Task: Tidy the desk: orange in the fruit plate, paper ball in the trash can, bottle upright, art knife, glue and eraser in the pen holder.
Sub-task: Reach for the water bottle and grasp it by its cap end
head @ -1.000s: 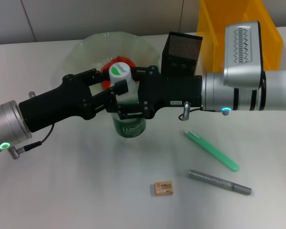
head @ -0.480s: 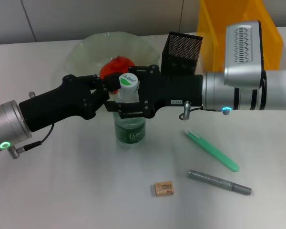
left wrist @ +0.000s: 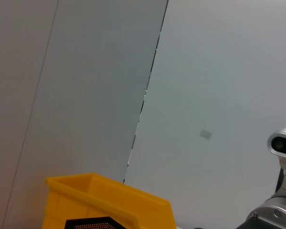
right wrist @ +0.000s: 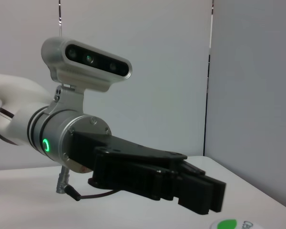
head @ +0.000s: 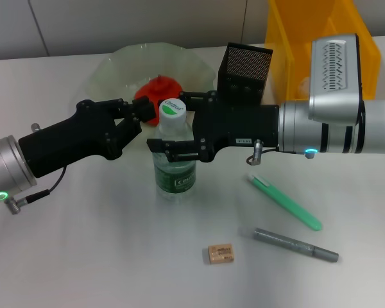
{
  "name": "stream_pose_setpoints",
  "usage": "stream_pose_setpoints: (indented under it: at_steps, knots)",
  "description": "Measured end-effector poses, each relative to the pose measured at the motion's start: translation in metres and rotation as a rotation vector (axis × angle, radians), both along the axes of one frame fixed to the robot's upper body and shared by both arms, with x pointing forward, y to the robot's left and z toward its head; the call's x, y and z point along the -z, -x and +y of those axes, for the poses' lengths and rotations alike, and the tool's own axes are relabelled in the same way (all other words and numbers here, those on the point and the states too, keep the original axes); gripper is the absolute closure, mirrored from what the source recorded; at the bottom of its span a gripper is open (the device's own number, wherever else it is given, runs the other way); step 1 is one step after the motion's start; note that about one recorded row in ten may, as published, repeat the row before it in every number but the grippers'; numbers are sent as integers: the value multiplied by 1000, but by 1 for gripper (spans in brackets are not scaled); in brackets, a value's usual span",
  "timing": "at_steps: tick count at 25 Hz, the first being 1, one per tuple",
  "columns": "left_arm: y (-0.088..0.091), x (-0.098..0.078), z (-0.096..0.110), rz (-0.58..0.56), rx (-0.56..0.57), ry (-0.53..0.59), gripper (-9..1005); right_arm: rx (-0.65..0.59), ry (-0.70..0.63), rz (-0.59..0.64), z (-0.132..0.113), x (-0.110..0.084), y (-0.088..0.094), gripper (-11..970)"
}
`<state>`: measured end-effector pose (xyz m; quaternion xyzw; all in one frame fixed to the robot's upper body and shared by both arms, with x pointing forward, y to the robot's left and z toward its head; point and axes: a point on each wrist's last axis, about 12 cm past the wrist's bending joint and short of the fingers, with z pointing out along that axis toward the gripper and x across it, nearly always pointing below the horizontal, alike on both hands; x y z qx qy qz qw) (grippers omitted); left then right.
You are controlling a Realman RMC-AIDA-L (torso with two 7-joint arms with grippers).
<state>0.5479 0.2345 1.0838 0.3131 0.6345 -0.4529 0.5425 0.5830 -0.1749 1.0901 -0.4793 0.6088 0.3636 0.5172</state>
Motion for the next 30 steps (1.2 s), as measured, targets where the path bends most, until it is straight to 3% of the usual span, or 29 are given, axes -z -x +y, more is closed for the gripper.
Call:
stream_pose_setpoints:
  at_steps: [19,23,27,30]
  knots:
    - [-3,-3,-10,-12,64,-44,515,-4,-11,19,-4,3,6,221]
    - [-6,-3,-11,-10,55,-55,306,-3,-16,3,-10,4,10,221]
    - [-7,-2,-13,-8,61,-67,194,3,-18,-2,-14,4,11,221]
    - [-7,-2,-16,-8,74,-79,194,3,-18,-3,-14,4,11,221]
